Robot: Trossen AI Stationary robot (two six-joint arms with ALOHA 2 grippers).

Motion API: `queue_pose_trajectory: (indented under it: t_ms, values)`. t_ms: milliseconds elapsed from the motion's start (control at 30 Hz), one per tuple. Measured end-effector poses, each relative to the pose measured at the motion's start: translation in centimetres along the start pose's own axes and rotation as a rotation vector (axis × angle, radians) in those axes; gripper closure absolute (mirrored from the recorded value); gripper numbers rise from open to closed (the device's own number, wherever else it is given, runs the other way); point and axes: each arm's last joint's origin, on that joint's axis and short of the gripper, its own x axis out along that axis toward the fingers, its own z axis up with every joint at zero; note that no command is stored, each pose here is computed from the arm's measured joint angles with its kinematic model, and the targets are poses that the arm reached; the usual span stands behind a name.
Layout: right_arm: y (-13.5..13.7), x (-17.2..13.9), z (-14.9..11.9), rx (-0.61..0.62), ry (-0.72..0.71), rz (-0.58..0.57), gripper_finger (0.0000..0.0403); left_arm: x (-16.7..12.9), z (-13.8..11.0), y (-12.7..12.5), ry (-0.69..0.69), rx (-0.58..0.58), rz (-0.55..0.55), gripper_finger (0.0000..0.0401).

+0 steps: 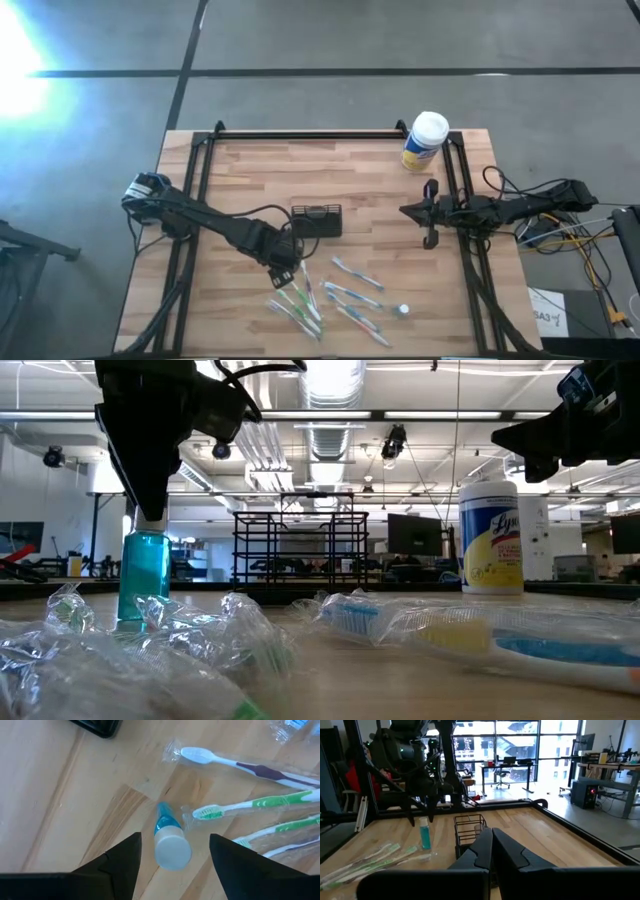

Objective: Pick & Place toothbrushing station
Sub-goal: Put the left blue mouthwash into the black mesh organizer

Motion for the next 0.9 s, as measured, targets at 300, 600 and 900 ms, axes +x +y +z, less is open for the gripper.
queue_pose_trajectory:
  t_ms: [300,600,900]
  values:
    - [0.0,0.0,-0.01,-0.001,0.0,0.0,0.0394,0.0,0.01,0.0,-0.003,0.026,0.001,0.0186]
    - [0.0,0.0,-0.01,-0.007,0.0,0.0,0.0394,0.13,0.1,-0.11,-0.016,0.031,-0.014,0.0206]
    - [0.0,0.0,0.0,-0.007,0.0,0.0,0.0394,0.74,-0.03,-0.09,-0.014,0.046,-0.037,0.0213]
